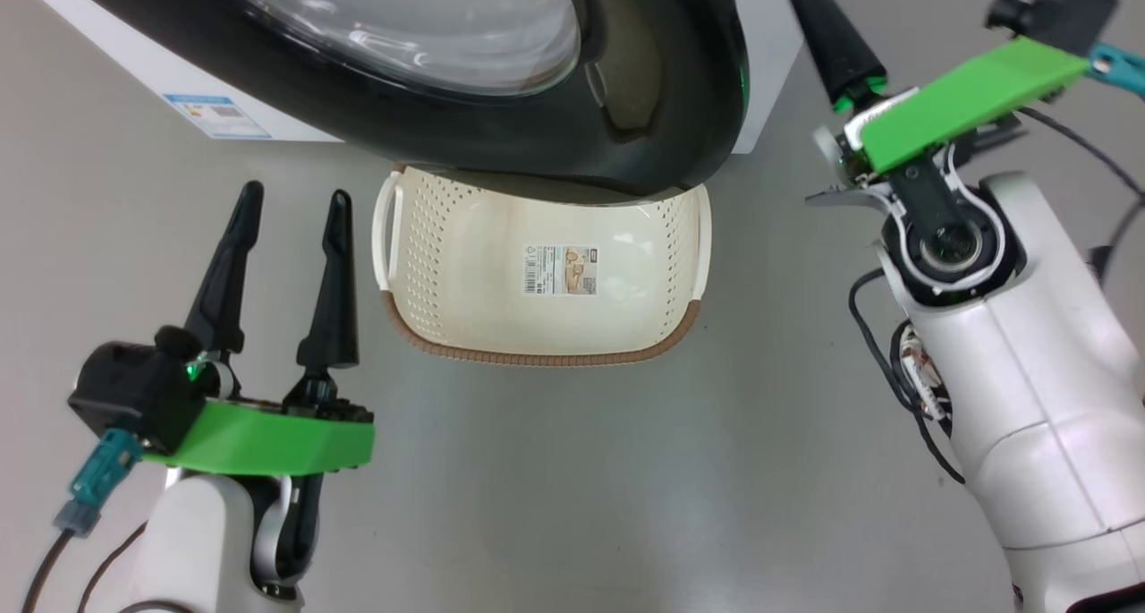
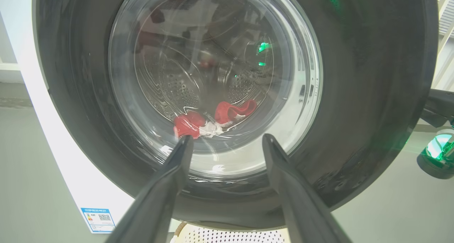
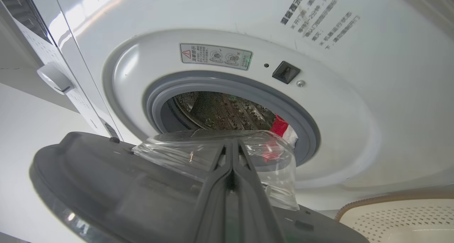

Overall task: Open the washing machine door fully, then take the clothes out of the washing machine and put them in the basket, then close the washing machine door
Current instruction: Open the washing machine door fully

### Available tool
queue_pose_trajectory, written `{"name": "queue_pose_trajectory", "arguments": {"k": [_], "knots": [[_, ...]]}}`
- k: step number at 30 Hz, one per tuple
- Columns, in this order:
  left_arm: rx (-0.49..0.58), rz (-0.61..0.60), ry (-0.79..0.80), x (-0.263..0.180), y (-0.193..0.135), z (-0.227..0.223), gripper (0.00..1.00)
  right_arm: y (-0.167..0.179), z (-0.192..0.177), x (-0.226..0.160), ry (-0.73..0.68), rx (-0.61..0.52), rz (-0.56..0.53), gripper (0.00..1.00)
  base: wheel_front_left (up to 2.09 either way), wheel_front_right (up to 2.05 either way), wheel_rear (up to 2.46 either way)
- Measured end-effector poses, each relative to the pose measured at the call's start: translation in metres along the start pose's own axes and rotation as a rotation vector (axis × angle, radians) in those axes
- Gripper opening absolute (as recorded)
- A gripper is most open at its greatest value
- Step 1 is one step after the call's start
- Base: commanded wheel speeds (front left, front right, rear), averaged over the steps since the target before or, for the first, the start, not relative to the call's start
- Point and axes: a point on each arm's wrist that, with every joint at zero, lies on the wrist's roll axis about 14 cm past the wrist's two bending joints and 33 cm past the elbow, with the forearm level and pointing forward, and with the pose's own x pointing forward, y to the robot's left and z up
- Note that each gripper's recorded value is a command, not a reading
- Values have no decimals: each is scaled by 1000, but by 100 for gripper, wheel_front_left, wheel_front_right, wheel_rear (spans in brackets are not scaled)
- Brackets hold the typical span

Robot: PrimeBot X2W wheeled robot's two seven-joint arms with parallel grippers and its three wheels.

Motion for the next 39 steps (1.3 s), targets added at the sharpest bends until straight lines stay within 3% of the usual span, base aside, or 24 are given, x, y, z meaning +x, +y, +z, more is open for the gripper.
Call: {"name": "queue_pose_trajectory", "arguments": {"k": [3, 8, 21, 39], "knots": [[2, 10, 4, -1, 4, -1, 100, 12, -26, 6, 176, 179, 40, 0, 0, 0, 0], [1, 21, 9, -1, 8, -4, 100, 18, -41, 8, 328, 268, 71, 0, 0, 0, 0], [8, 48, -5, -1, 17, 2, 100, 33, -56, 5, 467, 235, 122, 0, 0, 0, 0], [14, 97, -53, -21, 30, 33, 100, 63, -105, -35, 629, 206, 177, 0, 0, 0, 0]]}}
